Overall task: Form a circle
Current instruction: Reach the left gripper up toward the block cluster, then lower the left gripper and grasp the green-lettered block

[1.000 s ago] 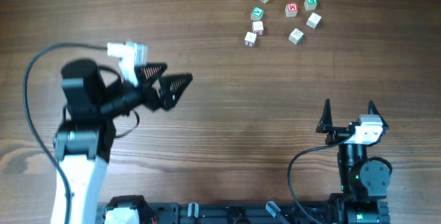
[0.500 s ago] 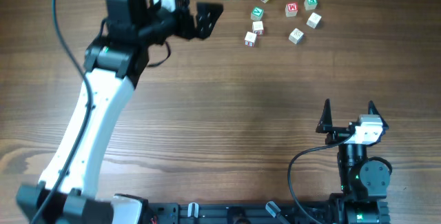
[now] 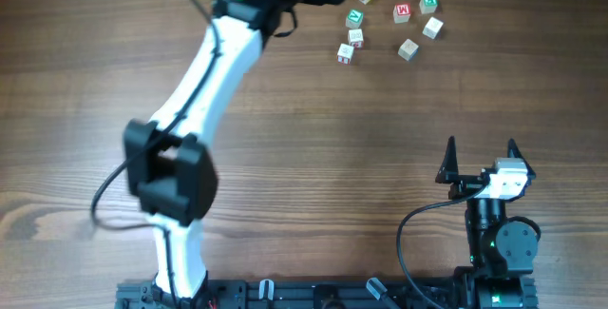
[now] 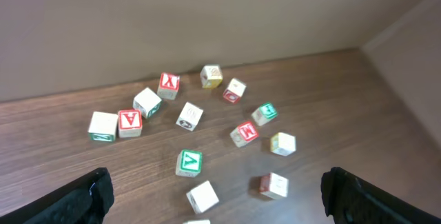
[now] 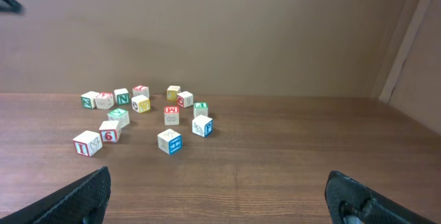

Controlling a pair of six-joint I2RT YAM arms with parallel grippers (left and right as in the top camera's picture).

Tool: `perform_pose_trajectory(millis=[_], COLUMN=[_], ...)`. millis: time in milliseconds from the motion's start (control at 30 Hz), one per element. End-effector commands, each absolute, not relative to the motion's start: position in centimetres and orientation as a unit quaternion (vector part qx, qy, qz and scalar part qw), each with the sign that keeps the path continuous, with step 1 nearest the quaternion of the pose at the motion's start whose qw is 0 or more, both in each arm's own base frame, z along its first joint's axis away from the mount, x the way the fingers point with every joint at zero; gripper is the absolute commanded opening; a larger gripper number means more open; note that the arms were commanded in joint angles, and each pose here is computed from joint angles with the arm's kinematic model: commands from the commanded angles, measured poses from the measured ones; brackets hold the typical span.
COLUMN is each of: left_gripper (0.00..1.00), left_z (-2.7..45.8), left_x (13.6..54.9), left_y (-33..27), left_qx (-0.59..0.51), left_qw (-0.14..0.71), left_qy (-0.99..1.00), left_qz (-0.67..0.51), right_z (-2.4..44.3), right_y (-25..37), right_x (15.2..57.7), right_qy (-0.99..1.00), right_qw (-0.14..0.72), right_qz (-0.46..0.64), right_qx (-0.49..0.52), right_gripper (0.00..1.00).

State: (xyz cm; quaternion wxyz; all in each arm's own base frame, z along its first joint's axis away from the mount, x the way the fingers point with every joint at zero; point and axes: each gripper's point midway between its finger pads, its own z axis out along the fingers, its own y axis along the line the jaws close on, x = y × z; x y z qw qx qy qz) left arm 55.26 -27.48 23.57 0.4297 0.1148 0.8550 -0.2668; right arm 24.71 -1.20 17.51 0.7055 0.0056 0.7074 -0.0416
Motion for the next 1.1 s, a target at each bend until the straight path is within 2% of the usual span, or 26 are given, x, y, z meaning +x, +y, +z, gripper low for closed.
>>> perform_pose_trajectory(millis=[0,133,333,433,733,1067], left_gripper=[0.99,0.93,0.93,0.89,0.86,0.69], left_z=[18.8,13.6,6.7,6.0,3.8,4.6], left_x=[57.0,57.3,58.6,59.2,59.9,60.9], left_y=[-30.4,-32.6,-33.1,-33.2,-33.7,-34.3], left_qx=[0.115,0.150,0.183,0.182,0.195,0.191], left_qw=[0.425,0.412,0.418,0.430,0.445,0.481], left_qy=[0.862,0.867,0.871,0.864,0.855,0.833], left_qz=[-0.251,-0.235,-0.184,-0.187,-0.184,-0.194], right_z=[17.7,17.7,17.7,17.7,17.7,17.7], right_y=[-1.1,-1.1,-1.1,-1.1,-1.1,-1.1], right_x=[24.7,24.7,24.7,24.7,24.7,24.7], right_qy=[0.704,0.704,0.704,0.704,0.704,0.704], right_qw=[0.709,0.709,0.709,0.709,0.709,0.709], right_qz=[-0.041,-0.042,-0.041,-0.041,-0.041,-0.041], right_qx=[-0.001,-0.001,-0.001,-0.001,-0.001,-0.001], right_gripper=[1.00,1.00,1.00,1.00,1.00,1.00])
